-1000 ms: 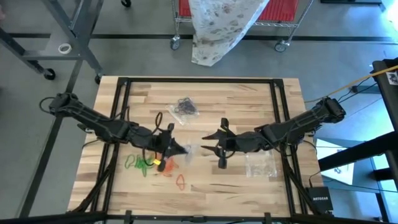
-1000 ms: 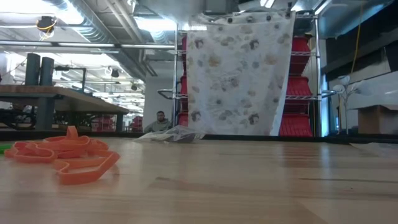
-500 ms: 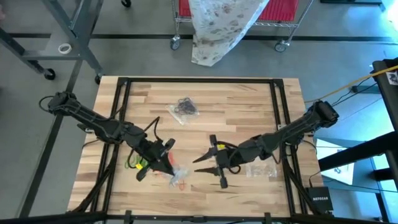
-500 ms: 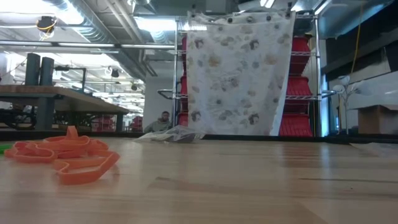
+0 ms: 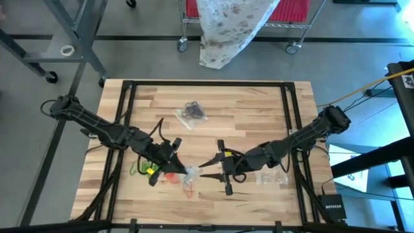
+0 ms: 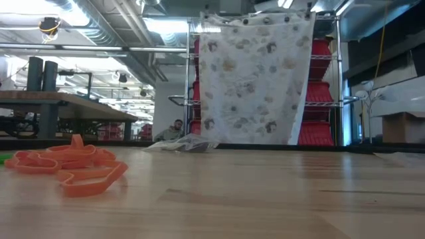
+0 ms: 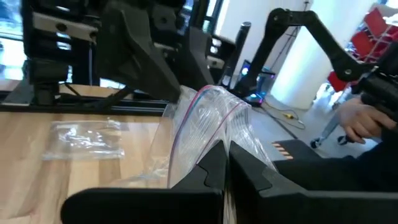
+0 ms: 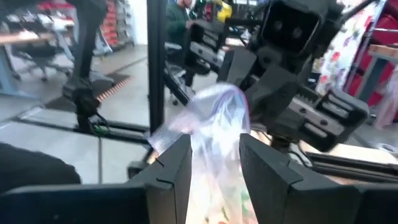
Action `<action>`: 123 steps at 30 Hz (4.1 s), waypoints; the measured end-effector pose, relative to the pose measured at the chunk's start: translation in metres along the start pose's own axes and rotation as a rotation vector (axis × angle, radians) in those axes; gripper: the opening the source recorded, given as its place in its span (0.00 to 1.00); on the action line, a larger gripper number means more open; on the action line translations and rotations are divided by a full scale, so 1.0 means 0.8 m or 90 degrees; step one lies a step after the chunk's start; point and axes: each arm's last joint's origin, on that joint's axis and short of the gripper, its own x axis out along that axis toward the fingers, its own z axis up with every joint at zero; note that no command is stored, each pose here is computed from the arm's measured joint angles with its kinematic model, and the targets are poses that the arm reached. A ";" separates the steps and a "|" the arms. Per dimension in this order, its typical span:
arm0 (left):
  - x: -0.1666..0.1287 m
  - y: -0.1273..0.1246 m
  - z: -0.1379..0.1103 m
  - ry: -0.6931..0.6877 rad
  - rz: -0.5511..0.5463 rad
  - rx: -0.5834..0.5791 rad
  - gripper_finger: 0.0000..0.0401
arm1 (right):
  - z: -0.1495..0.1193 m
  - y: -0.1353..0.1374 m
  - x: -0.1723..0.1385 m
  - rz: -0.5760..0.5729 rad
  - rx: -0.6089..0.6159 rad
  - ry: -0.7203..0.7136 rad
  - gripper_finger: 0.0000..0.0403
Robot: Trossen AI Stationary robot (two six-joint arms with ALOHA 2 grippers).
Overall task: Sort rubber bands
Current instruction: Open the transparent zip bag
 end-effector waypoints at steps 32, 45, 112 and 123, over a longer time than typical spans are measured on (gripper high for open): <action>0.007 0.020 -0.003 -0.024 0.139 -0.023 0.00 | -0.022 -0.024 0.009 -0.102 -0.050 0.083 0.13; 0.002 0.011 -0.003 -0.011 0.128 0.006 0.00 | -0.026 -0.025 0.009 -0.116 -0.059 0.107 0.00; -0.017 0.065 -0.052 0.267 0.351 -0.020 0.24 | -0.073 -0.071 0.031 -0.150 0.061 0.187 0.00; -0.044 0.055 -0.023 0.182 0.360 -0.003 0.23 | -0.076 -0.071 0.032 -0.148 0.049 0.197 0.00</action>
